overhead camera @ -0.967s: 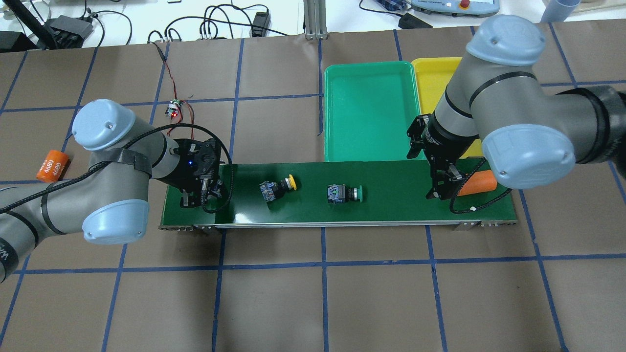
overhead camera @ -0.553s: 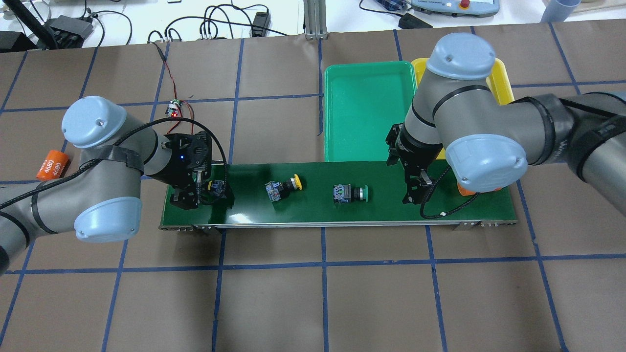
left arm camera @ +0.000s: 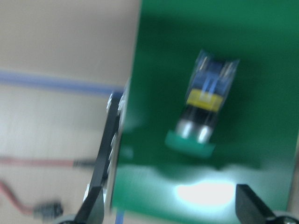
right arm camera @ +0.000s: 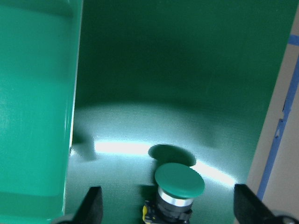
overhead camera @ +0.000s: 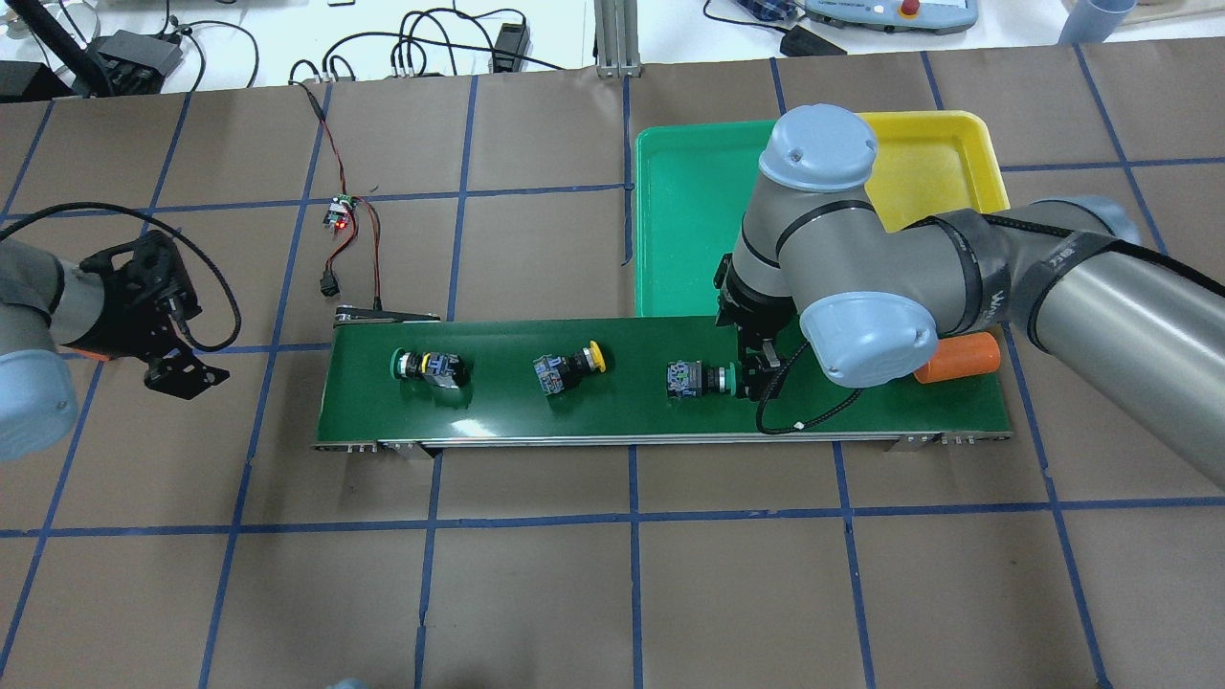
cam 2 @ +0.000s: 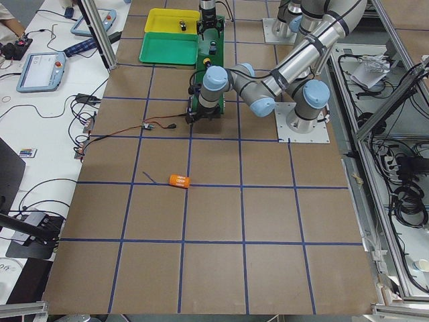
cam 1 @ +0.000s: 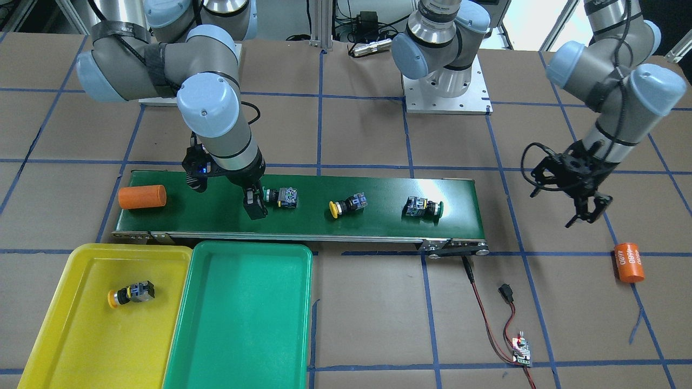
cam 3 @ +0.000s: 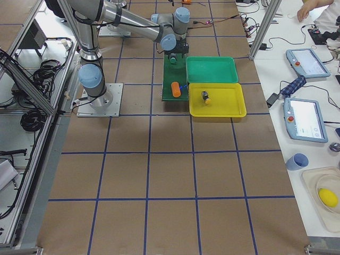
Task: Sort buttons by color to trays
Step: 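Grasp green button with right gripper while left grasps orange cylinder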
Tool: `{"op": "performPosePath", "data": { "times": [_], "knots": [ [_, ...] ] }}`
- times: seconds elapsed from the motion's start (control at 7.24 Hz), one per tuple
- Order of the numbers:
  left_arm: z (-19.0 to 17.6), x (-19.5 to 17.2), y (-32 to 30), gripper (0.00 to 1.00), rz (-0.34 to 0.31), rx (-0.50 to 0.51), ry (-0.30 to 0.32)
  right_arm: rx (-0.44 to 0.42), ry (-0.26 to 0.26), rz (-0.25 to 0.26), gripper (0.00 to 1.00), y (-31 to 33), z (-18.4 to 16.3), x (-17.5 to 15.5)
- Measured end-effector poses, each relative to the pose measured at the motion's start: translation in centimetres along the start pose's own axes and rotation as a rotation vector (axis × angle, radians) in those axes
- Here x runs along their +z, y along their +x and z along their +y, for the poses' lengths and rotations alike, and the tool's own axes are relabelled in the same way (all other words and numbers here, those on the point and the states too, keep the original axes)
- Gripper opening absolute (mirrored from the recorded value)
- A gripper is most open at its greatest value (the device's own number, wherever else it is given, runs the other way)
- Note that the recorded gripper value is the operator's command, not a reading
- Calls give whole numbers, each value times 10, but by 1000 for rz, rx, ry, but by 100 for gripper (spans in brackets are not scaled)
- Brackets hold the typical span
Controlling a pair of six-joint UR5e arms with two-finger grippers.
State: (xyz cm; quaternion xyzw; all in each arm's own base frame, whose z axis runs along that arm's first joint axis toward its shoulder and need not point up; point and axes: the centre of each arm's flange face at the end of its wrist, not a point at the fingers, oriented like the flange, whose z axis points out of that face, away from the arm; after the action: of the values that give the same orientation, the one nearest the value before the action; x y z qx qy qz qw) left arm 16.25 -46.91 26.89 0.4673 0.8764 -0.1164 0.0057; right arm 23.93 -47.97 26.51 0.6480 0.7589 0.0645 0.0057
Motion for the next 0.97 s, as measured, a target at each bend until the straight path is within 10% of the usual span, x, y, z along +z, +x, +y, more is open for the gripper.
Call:
{"op": "performPosePath", "data": {
  "times": [0.69,0.83,0.97],
  "knots": [
    [92,42,-158,100,-44,-468,-65,-8,3,29,100,1,9,15],
    [102,60,-166,68,-27,-499,-77,-12,4,37,68,2,11,18],
    [111,77,-167,33,-3,-514,-85,-14,5,49,15,4,11,24]
  ]
}}
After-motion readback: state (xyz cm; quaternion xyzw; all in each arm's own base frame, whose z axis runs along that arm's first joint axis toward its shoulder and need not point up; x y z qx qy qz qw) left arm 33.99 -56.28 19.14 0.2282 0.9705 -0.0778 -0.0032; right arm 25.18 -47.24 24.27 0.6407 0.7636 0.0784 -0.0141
